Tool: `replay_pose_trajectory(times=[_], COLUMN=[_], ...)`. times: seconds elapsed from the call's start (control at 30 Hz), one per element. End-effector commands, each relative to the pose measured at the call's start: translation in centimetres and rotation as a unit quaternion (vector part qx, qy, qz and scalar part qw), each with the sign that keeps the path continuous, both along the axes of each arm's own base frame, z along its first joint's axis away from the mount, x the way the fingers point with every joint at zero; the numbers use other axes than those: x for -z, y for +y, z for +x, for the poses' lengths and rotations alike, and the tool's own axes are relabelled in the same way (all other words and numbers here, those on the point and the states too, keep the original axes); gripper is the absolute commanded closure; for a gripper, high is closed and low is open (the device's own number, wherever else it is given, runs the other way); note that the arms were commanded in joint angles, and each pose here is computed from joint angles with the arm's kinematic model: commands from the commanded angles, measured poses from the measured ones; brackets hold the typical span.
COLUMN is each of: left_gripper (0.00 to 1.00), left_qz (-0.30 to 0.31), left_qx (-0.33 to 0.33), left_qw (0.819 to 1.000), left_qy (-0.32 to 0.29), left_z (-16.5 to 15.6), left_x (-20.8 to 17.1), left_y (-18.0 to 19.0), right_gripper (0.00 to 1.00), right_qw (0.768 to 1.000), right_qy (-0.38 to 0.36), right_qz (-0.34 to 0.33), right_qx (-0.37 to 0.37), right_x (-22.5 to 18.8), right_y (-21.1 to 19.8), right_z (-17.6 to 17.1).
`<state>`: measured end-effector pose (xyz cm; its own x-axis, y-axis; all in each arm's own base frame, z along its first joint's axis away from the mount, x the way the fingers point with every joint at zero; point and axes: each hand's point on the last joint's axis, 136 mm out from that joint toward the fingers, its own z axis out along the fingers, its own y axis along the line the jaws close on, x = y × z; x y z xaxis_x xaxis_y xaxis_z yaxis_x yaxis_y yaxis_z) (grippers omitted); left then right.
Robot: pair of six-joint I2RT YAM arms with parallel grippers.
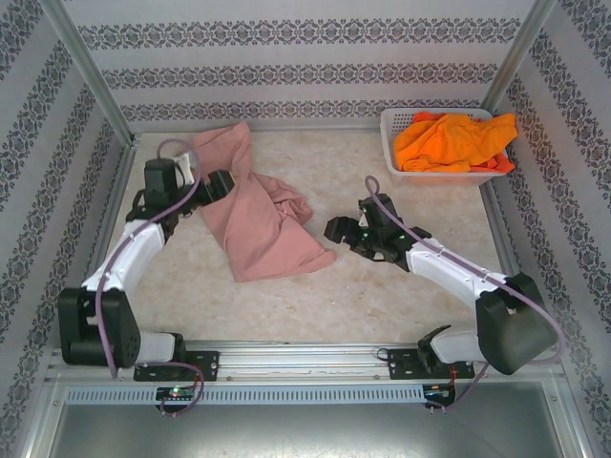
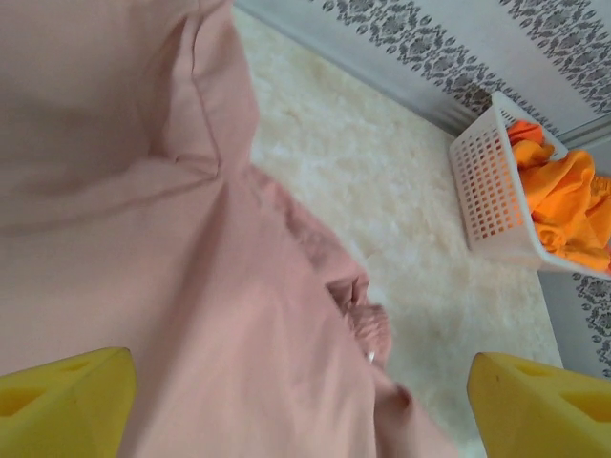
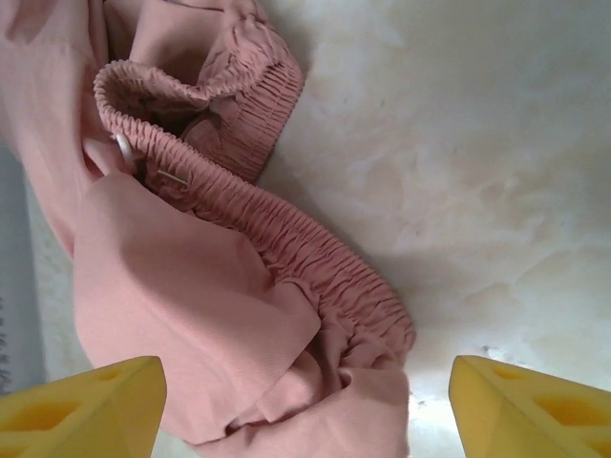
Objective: Fold and stack the shorts
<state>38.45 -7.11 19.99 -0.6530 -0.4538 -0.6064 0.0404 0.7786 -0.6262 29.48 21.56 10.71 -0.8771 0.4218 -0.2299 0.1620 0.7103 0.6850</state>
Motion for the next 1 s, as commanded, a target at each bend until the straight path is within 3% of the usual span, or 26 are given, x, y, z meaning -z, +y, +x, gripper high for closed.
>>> replay_pose_trajectory(times=[0.0,0.17,0.3,0.4,0.47,0.57,0.7,0.87,0.97], left_gripper=[0.08,0.08,0.08,0.08,0.08,0.08,0.08,0.12,0.14], left_qz=[-0.004,-0.018,-0.048,-0.060,-0.069,-0.076,-0.088,-0.075,-0.052], left_qx=[-0.028,-0.026,-0.019,-0.023,-0.021,-0.015,-0.008,0.016,0.032], left_qw=[1.000,0.999,0.998,0.998,0.997,0.997,0.996,0.996,0.996], left_qy=[-0.013,0.011,0.020,0.024,0.027,0.030,0.029,0.044,0.059], left_z=[-1.6,-3.0,-3.4,-3.6,-3.7,-3.9,-4.4,-6.4,-8.3], left_x=[-0.1,2.0,2.8,3.2,3.2,3.1,2.8,3.6,5.0], left_y=[0.7,0.4,-0.3,-0.4,-0.6,-0.9,-1.5,-3.3,-4.6], right_gripper=[0.21,0.20,0.15,0.17,0.27,0.52,0.78,0.98,1.00], right_qw=[0.993,0.978,0.970,0.967,0.966,0.967,0.978,0.988,0.988], right_qy=[0.047,0.103,0.140,0.145,0.143,0.124,0.059,-0.015,-0.028], right_qz=[0.081,0.111,0.134,0.145,0.154,0.158,0.146,0.087,0.075], right_qx=[0.072,0.145,0.150,0.148,0.149,0.159,0.138,0.127,0.135], right_x=[-0.4,1.7,3.1,3.5,3.5,2.6,-1.3,-5.0,-5.3], right_y=[1.2,0.7,2.4,3.9,4.6,4.8,5.1,3.7,2.5], right_z=[-0.1,-0.9,-1.4,-1.3,-0.8,0.4,2.4,3.5,3.8])
